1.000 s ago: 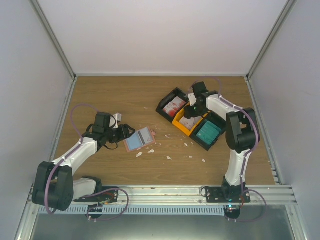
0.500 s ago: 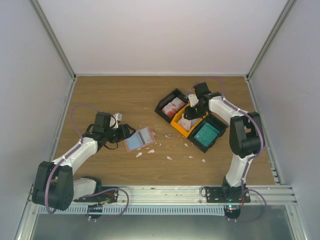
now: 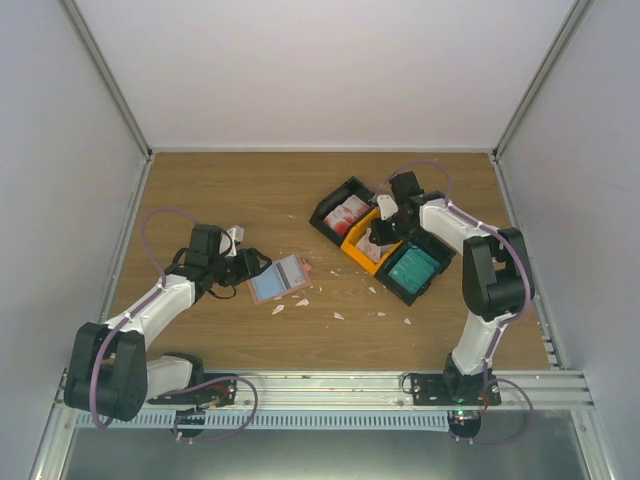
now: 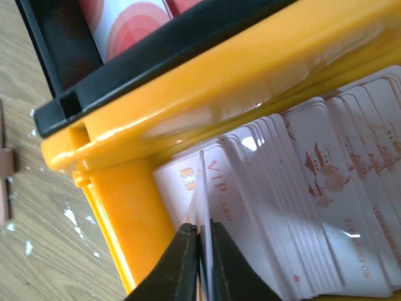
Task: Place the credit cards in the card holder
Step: Pick up the credit card from the storage box, then insert the credit card into the card holder.
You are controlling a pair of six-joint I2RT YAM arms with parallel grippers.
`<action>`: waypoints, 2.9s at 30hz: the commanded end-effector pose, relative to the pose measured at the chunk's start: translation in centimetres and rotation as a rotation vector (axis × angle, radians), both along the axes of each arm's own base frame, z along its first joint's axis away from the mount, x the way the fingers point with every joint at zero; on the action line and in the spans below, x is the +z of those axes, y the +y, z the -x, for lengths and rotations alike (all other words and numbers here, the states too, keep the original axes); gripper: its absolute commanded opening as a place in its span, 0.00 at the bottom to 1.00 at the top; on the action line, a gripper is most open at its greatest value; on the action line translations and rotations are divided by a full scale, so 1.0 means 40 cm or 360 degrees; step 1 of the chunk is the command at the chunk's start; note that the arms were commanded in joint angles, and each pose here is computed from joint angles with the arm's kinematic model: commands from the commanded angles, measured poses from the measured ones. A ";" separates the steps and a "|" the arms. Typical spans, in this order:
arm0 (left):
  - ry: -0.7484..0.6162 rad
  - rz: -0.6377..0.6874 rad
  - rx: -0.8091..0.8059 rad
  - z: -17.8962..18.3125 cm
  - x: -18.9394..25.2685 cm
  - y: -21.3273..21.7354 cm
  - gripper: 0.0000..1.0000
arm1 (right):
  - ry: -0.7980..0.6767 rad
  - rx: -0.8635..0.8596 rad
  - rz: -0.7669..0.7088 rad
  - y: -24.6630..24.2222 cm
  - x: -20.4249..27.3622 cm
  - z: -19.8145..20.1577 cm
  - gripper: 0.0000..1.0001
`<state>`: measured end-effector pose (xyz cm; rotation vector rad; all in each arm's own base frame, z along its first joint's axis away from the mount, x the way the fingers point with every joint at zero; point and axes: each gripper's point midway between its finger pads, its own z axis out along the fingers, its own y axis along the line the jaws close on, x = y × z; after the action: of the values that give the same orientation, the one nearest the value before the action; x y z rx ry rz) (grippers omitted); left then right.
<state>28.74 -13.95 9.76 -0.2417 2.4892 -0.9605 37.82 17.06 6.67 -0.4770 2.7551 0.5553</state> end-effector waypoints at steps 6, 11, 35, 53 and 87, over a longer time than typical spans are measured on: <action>-0.0173 0.0130 -0.0098 -0.009 0.065 -0.032 0.63 | -0.0341 -0.0123 -0.0049 -0.013 0.171 -0.052 0.00; -0.0228 0.0231 -0.0201 0.000 0.100 -0.067 0.66 | -0.0428 -0.0094 -0.0190 0.005 0.263 -0.036 0.01; -0.0382 0.0658 -0.0884 0.104 0.261 -0.333 0.84 | -0.0131 0.0551 -0.1266 0.327 0.382 0.266 0.01; -0.0453 0.0644 -0.0990 0.114 0.290 -0.340 0.40 | -0.0124 0.0778 -0.1457 0.366 0.425 0.348 0.01; -0.0630 0.0896 -0.0968 0.147 0.582 -0.327 0.00 | -0.0561 0.0587 -0.1685 0.295 0.584 0.390 0.40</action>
<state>23.40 -27.21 30.25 0.4658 1.9968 -1.7389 21.77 28.44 28.00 -0.6794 1.7530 1.6594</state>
